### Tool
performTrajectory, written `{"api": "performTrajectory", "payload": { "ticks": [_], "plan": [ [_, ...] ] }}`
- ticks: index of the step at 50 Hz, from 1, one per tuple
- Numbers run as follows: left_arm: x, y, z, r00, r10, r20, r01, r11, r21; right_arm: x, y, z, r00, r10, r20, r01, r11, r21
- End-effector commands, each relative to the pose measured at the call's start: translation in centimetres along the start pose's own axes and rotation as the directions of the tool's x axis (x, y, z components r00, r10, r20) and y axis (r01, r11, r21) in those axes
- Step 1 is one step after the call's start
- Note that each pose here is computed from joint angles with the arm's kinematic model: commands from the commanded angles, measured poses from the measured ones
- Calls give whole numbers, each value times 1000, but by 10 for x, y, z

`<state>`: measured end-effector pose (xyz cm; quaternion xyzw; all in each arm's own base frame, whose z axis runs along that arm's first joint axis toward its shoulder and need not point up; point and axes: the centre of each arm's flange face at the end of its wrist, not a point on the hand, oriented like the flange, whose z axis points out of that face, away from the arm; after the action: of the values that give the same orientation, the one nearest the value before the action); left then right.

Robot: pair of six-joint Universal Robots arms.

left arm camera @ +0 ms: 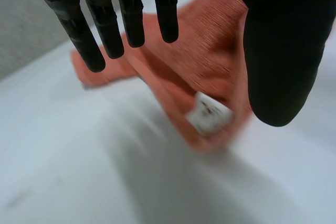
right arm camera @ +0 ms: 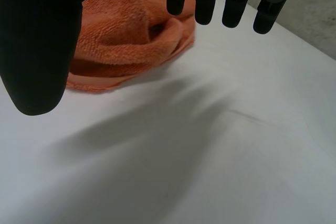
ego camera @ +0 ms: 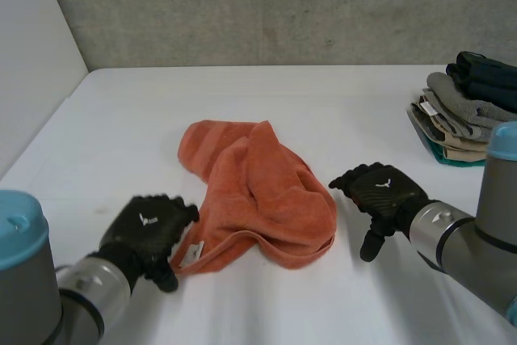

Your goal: Fold the laundry.

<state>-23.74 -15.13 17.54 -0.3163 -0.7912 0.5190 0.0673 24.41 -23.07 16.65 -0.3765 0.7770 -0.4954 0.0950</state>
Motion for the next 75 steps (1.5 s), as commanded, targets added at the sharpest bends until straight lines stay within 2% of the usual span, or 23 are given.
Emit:
{"api": "performTrajectory", "payload": {
  "ticks": [1, 7, 15, 19, 21, 23, 24, 29, 32, 37, 41, 46, 55, 59, 63, 69, 72, 75],
  "plan": [
    [5, 10, 9, 1000, -13, -19, 13, 1000, -2, -2, 6, 4, 1000, -1, 1, 1, 1000, -7],
    [3, 13, 33, 1000, -19, 3, 19, 999, 30, -2, 10, 5, 1000, 1, -4, -1, 1000, -6],
    [10, 21, 58, 1000, -10, -17, 10, 1000, -13, 1, 13, 7, 999, 2, -42, -2, 1000, 4],
    [13, 8, 56, 1000, 1, -18, -1, 1000, 26, 1, 12, 6, 999, 8, -47, -7, 1000, 5],
    [6, -20, 46, 1000, -4, 19, 1, 993, 119, 2, 10, 6, 999, 8, -49, -7, 1000, 10],
    [-3, -44, 35, 999, -13, 53, 2, 977, 214, 4, 6, 6, 999, 11, -52, -10, 1000, 18],
    [-11, -67, 23, 996, -23, 82, -3, 954, 300, 5, 6, 7, 999, 11, -53, -10, 1000, 19],
    [-45, -129, -1, 981, -75, 180, -28, 860, 510, 7, -3, 6, 998, 37, -55, -36, 999, 25],
    [-58, -154, -15, 972, -100, 211, -41, 815, 578, 7, -5, 5, 993, 111, -41, -111, 994, 8],
    [-57, -173, -34, 974, -104, 202, -43, 789, 613, 6, -12, 8, 968, 249, -15, -249, 968, 25],
    [-52, -187, -51, 978, -104, 182, -41, 756, 654, -7, -13, 37, 935, 352, 29, -353, 933, 66],
    [-49, -208, -77, 980, -110, 167, -46, 688, 724, -32, -28, 68, 927, 367, 80, -375, 917, 136],
    [-53, -237, -100, 976, -135, 172, -56, 604, 795, -48, -35, 120, 933, 359, 21, -356, 914, 194],
    [-56, -244, -104, 973, -147, 176, -59, 582, 811, -32, -47, 126, 925, 377, -52, -351, 897, 268],
    [-60, -247, -106, 971, -156, 183, -63, 570, 819, 2, -84, 109, 922, 370, -117, -301, 872, 386],
    [-74, -257, -123, 958, -180, 223, -99, 521, 848, 79, -128, 67, 939, 230, -257, -81, 870, 486],
    [-81, -256, -119, 952, -186, 245, -110, 536, 837, 82, -133, 48, 963, 134, -234, -19, 900, 436],
    [-83, -251, -115, 949, -187, 254, -112, 553, 826, 72, -124, 43, 980, 99, -172, -32, 934, 356]
  ]
}}
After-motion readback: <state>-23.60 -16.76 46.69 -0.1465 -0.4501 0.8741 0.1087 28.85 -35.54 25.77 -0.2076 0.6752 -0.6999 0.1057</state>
